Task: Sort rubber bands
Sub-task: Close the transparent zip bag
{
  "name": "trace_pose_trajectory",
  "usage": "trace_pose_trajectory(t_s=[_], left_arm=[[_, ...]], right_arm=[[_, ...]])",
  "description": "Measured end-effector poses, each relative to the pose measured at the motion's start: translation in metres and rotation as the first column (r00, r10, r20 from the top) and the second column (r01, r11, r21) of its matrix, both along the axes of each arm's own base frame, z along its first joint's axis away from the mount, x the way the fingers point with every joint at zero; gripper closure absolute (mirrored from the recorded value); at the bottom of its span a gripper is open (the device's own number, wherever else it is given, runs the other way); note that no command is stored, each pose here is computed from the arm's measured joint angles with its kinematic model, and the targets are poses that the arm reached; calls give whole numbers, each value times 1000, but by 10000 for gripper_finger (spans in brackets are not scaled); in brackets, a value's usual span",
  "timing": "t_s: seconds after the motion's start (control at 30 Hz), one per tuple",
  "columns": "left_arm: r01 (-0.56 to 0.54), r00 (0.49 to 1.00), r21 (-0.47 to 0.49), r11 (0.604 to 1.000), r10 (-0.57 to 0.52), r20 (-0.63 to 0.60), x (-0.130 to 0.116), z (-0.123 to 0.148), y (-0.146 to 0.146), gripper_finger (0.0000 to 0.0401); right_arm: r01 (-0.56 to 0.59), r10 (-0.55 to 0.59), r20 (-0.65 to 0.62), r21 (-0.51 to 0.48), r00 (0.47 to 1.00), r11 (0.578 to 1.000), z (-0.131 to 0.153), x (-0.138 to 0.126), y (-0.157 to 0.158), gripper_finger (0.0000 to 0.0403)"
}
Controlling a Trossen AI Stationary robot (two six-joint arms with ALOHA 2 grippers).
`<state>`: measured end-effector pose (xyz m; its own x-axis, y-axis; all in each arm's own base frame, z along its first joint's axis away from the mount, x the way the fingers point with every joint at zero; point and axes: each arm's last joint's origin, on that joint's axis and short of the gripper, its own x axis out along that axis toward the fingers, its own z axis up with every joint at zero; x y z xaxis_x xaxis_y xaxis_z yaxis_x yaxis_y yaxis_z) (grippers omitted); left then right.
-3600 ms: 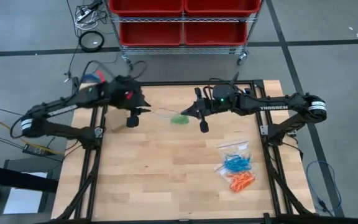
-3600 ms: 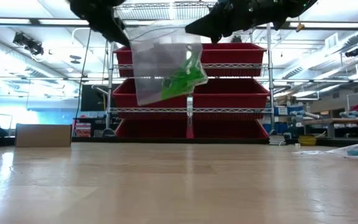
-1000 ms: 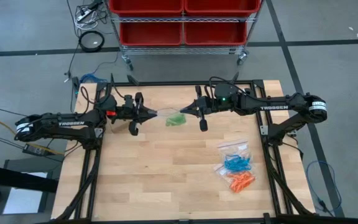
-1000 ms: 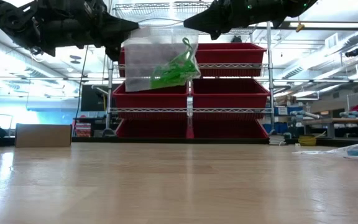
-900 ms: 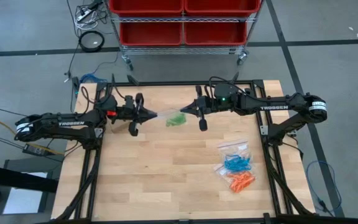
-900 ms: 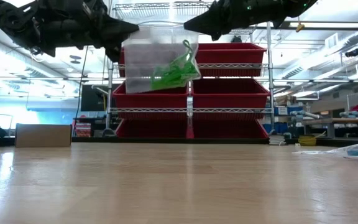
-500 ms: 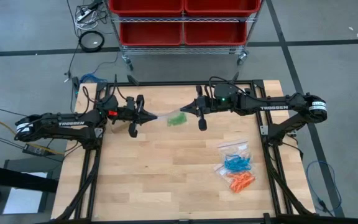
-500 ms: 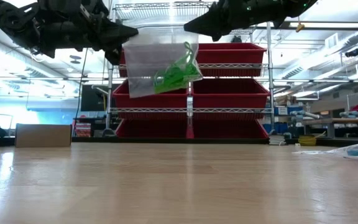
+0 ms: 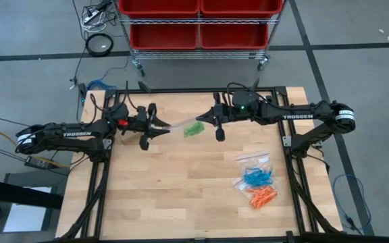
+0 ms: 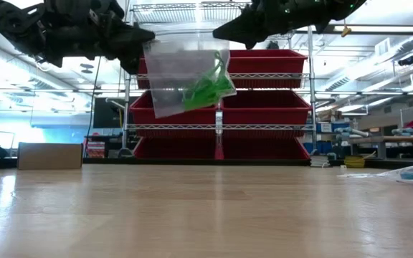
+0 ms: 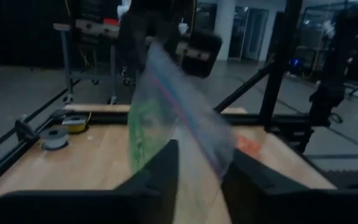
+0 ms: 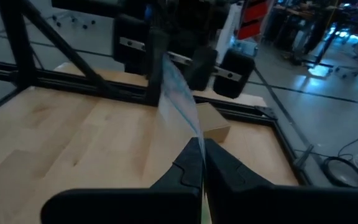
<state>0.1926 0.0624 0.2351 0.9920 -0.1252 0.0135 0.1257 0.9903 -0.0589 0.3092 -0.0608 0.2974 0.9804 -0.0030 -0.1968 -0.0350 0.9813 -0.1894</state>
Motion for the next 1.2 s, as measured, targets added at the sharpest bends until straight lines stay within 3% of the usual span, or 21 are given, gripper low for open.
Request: trace_pose_trajectory(t_s=[0.2, 0.37, 0.6, 0.77, 1.0, 1.2], left_arm=[[0, 999, -15, 1000, -1, -32, -3, -2, 5, 182], [2, 1000, -7, 1000, -2, -25, 2, 16, 8, 137], [-45, 982, 124, 991, 67, -178, 21, 58, 10, 137], [-5, 950, 112, 994, 40, -311, 52, 78, 15, 142], [20, 857, 190, 982, 82, -509, 95, 83, 17, 142], [-7, 797, 248, 969, 155, -584, 108, 81, 20, 147]], right_arm=[[-44, 46, -51, 50, 998, 998, -5, -2, 0, 403], [-43, 46, -50, 50, 998, 998, -5, -2, 0, 403], [-19, 24, -62, 82, 998, 996, -8, -1, -5, 403], [-20, 26, -72, 84, 997, 996, -5, 6, -6, 403], [17, -2, -173, 85, 985, 996, -1, 25, -9, 403], [1, 10, -180, 59, 984, 998, 0, 29, -8, 403]])
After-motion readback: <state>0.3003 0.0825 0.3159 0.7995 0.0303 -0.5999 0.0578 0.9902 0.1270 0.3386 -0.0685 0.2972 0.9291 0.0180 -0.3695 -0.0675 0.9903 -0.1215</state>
